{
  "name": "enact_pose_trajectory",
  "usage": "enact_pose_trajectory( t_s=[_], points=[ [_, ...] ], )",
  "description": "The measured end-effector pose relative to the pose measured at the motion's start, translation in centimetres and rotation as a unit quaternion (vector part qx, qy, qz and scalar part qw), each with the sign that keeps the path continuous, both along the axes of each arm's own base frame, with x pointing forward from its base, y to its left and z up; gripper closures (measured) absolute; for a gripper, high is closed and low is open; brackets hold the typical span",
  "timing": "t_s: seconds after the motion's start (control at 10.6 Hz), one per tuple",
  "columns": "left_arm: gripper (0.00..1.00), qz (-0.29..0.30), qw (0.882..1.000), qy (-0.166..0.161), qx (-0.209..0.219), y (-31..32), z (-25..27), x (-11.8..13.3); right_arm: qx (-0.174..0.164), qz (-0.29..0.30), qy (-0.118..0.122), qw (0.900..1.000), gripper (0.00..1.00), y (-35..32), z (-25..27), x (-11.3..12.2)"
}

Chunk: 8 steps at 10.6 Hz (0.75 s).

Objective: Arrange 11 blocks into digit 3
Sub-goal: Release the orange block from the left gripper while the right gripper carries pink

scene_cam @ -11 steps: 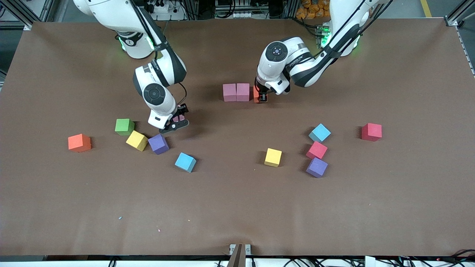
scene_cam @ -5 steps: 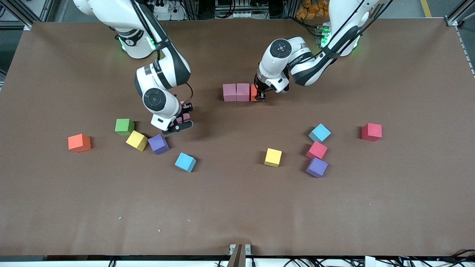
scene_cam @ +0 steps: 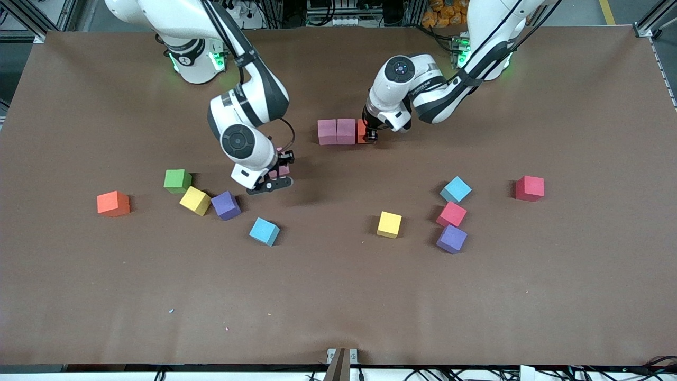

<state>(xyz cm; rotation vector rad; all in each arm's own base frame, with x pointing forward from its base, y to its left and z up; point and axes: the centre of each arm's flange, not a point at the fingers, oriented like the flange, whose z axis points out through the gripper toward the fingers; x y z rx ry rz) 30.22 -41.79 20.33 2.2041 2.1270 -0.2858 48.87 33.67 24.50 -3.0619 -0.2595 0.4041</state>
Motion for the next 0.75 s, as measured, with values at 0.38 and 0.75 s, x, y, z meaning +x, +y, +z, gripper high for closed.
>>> enact_pose_trajectory(
  t_s=[0.38,0.75],
  points=[
    [0.44,-0.022,1.000,-0.017,0.002,0.3,-0.9,0.0,-0.015,-0.051,-0.014,0.998,0.44,5.4,0.2,-0.8],
    [0.44,-0.021,1.000,-0.017,0.000,-0.2,-0.9,-0.4,-0.014,-0.063,-0.017,0.998,0.44,7.9,-0.2,-0.9]
  ],
)
